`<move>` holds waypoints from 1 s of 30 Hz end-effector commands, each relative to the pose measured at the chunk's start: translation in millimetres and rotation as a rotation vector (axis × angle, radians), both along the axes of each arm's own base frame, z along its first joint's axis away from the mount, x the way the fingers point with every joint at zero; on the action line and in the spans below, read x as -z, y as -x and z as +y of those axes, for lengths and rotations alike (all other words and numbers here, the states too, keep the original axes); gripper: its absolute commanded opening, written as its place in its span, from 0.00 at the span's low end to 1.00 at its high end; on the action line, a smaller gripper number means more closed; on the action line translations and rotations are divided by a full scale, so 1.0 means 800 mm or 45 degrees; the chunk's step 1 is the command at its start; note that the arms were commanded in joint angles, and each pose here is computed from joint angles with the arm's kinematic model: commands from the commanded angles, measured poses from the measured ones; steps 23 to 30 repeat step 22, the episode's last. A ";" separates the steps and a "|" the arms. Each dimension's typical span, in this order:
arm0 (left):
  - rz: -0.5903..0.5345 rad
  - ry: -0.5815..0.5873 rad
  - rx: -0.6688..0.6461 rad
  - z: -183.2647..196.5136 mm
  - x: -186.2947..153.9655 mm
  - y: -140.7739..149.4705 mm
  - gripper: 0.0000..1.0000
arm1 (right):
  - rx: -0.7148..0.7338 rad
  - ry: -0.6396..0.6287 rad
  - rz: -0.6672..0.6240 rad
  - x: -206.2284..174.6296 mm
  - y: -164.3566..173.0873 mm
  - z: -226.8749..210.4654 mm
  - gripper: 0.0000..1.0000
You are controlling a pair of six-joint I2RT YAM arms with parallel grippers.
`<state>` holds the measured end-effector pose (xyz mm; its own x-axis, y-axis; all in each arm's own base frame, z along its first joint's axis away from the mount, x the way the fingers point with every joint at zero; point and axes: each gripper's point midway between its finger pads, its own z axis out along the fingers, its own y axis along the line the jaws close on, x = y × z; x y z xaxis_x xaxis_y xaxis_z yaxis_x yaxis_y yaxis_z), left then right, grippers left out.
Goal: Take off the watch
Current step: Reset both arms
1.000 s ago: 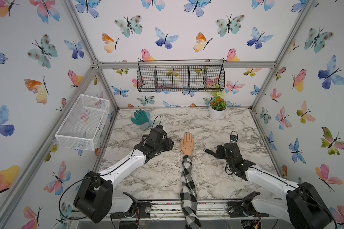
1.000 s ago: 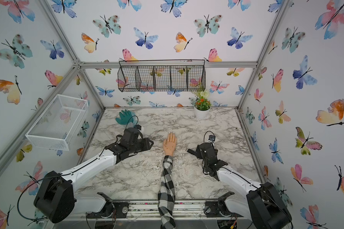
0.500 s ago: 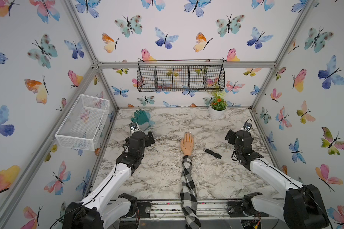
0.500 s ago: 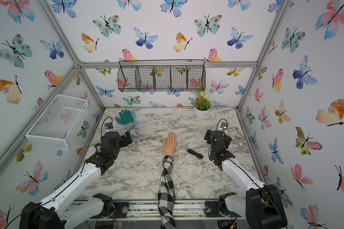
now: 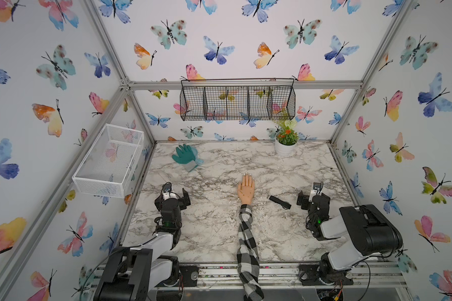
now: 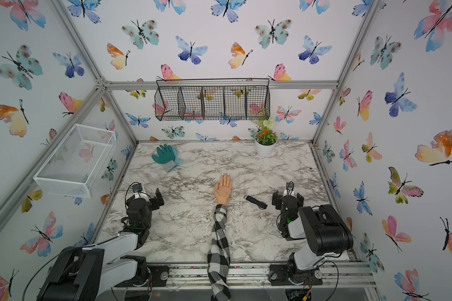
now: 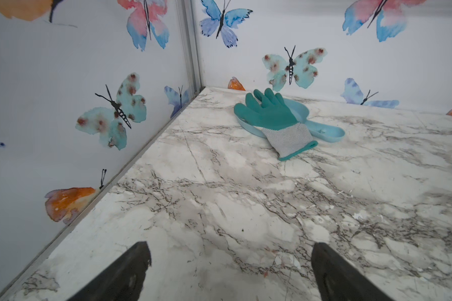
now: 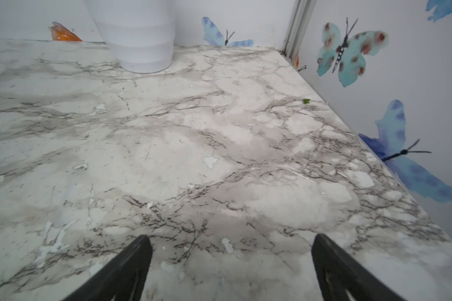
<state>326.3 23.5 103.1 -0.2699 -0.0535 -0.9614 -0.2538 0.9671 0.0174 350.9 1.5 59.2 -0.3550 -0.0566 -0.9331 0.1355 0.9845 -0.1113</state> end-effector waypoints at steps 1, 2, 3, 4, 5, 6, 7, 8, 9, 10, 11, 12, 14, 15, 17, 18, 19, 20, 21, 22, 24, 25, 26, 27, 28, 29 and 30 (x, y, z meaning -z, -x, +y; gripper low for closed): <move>-0.189 -0.022 0.143 -0.020 -0.028 -0.024 0.98 | -0.171 -0.043 -0.176 -0.055 -0.034 0.025 0.99; -0.201 -0.031 0.149 -0.022 -0.030 -0.035 0.98 | -0.167 -0.052 -0.185 -0.056 -0.036 0.021 0.99; -0.193 -0.014 0.175 -0.025 -0.029 -0.040 0.98 | -0.169 -0.061 -0.189 -0.055 -0.038 0.020 0.99; -0.135 0.018 0.186 -0.021 -0.020 -0.042 0.98 | -0.167 -0.071 -0.181 -0.053 -0.041 0.018 0.99; -0.079 0.026 0.182 -0.020 -0.015 -0.045 0.98 | -0.166 -0.075 -0.169 -0.052 -0.042 0.017 0.99; -0.115 0.020 0.182 -0.019 -0.020 -0.043 0.98 | -0.162 -0.075 -0.160 -0.051 -0.042 0.016 0.99; -0.149 0.007 0.188 -0.020 -0.023 -0.039 0.98 | -0.163 -0.076 -0.155 -0.051 -0.042 0.016 0.99; -0.155 0.012 0.186 -0.020 -0.023 -0.040 0.98 | -0.163 -0.077 -0.157 -0.051 -0.042 0.016 0.99; -0.135 0.016 0.182 -0.020 -0.020 -0.042 0.98 | -0.164 -0.077 -0.159 -0.051 -0.042 0.017 0.99; -0.118 0.013 0.190 -0.021 -0.020 -0.043 0.98 | -0.164 -0.076 -0.158 -0.051 -0.042 0.016 0.99; -0.093 0.015 0.201 -0.024 -0.018 -0.043 0.98 | -0.163 -0.077 -0.159 -0.051 -0.042 0.016 0.99; -0.095 0.011 0.221 -0.027 -0.017 -0.045 0.98 | -0.163 -0.077 -0.157 -0.051 -0.042 0.016 0.99; -0.085 0.015 0.232 -0.028 -0.016 -0.047 0.98 | -0.163 -0.077 -0.160 -0.051 -0.042 0.016 0.99; -0.071 0.025 0.239 -0.027 -0.014 -0.049 0.98 | -0.163 -0.077 -0.157 -0.051 -0.042 0.016 0.99; -0.074 0.029 0.239 -0.027 -0.014 -0.049 0.98 | -0.163 -0.077 -0.161 -0.052 -0.043 0.016 0.99; -0.072 0.027 0.238 -0.026 -0.014 -0.049 0.98 | -0.163 -0.077 -0.159 -0.051 -0.042 0.016 0.99; -0.076 0.028 0.239 -0.027 -0.014 -0.049 0.98 | -0.164 -0.077 -0.163 -0.052 -0.041 0.016 0.99; -0.079 0.025 0.241 -0.027 -0.015 -0.048 0.98 | -0.165 -0.076 -0.165 -0.053 -0.041 0.016 0.99; -0.085 0.023 0.242 -0.027 -0.016 -0.046 0.98 | -0.164 -0.075 -0.167 -0.053 -0.040 0.016 0.99; -0.087 0.025 0.243 -0.027 -0.016 -0.046 0.98 | -0.164 -0.076 -0.175 -0.055 -0.039 0.016 0.99; -0.087 0.025 0.243 -0.027 -0.016 -0.046 0.98 | -0.164 -0.076 -0.175 -0.055 -0.039 0.016 0.99; -0.087 0.025 0.243 -0.027 -0.016 -0.046 0.98 | -0.164 -0.076 -0.175 -0.055 -0.039 0.016 0.99; -0.087 0.025 0.243 -0.027 -0.016 -0.046 0.98 | -0.164 -0.076 -0.175 -0.055 -0.039 0.016 0.99; -0.087 0.025 0.243 -0.027 -0.016 -0.046 0.98 | -0.164 -0.076 -0.175 -0.055 -0.039 0.016 0.99; -0.087 0.025 0.243 -0.027 -0.016 -0.046 0.98 | -0.164 -0.076 -0.175 -0.055 -0.039 0.016 0.99; -0.087 0.025 0.243 -0.027 -0.016 -0.046 0.98 | -0.164 -0.076 -0.175 -0.055 -0.039 0.016 0.99; -0.087 0.025 0.243 -0.027 -0.016 -0.046 0.98 | -0.164 -0.076 -0.175 -0.055 -0.039 0.016 0.99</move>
